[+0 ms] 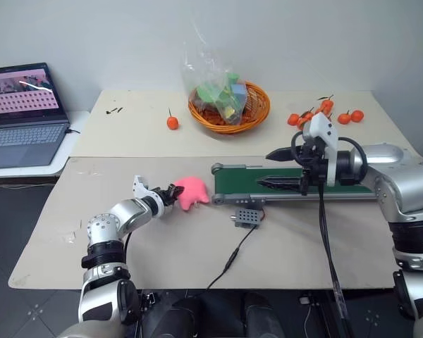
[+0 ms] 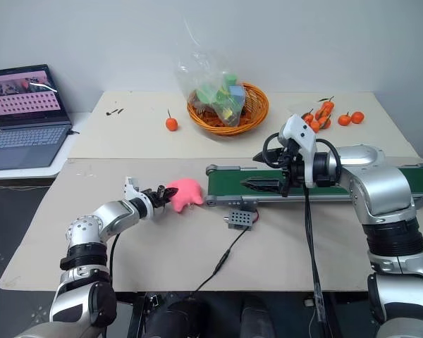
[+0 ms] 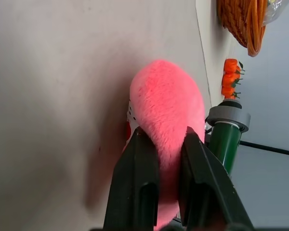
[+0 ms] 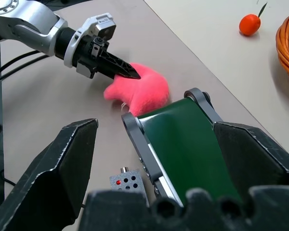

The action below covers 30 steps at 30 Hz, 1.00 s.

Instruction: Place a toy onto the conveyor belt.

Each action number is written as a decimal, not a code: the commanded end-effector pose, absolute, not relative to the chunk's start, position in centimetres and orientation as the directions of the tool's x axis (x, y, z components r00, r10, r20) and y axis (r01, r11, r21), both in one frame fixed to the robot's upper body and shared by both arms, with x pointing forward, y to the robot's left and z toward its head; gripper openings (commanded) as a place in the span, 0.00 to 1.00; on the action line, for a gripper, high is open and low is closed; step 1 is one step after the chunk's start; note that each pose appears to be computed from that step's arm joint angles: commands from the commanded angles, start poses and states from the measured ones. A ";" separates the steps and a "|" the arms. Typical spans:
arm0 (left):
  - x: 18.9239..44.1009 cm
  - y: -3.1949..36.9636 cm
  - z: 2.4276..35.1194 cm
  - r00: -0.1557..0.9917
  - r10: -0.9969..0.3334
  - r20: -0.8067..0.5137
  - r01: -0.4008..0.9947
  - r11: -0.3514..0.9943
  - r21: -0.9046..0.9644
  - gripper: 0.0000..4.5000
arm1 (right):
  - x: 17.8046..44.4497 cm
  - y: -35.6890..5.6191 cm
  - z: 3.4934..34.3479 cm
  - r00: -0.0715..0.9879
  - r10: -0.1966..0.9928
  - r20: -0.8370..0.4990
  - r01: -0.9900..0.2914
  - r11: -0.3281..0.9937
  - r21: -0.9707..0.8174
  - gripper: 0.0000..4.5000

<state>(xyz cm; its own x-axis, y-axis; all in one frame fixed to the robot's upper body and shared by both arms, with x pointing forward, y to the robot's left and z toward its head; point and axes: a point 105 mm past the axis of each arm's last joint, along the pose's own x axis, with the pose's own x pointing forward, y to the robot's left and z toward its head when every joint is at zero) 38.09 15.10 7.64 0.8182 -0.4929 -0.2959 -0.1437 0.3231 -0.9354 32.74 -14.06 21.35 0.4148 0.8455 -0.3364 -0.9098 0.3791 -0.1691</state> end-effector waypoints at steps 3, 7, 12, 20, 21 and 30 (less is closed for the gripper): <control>40.2 18.9 14.6 0.944 -0.311 -0.108 0.077 0.529 -0.845 0.11 | 32.7 -13.6 22.9 0.418 0.859 -0.297 -0.905 0.363 -0.224 1.00; 39.9 20.9 16.4 0.986 -0.162 -0.034 0.113 0.805 -0.583 0.11 | 32.9 -13.4 22.9 0.414 0.861 -0.295 -0.906 0.359 -0.225 1.00; 38.1 20.7 20.5 0.973 -0.173 0.150 0.132 0.959 0.249 0.11 | 33.0 -13.2 22.6 0.402 0.866 -0.298 -0.911 0.349 -0.218 1.00; 34.4 15.4 22.7 0.796 -0.575 0.192 -0.072 0.225 0.972 0.11 | 33.3 -12.9 22.4 0.392 0.870 -0.299 -0.916 0.337 -0.218 1.00; 33.9 15.0 22.3 0.770 -0.615 0.173 -0.098 0.154 0.983 0.11 | 33.3 -12.9 22.4 0.391 0.870 -0.299 -0.916 0.336 -0.218 1.00; 35.0 11.3 19.9 0.633 -0.766 0.112 -0.152 0.019 0.988 0.11 | 33.2 -12.8 22.4 0.396 0.870 -0.295 -0.914 0.341 -0.221 1.00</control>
<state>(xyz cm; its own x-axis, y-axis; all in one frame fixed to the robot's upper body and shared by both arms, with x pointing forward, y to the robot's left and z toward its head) 34.70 12.39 20.13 0.6702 -0.7333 0.1140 -0.1391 0.0267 0.9899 33.47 -12.89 20.81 0.3834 0.8610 -0.3341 -0.9233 0.3480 -0.1628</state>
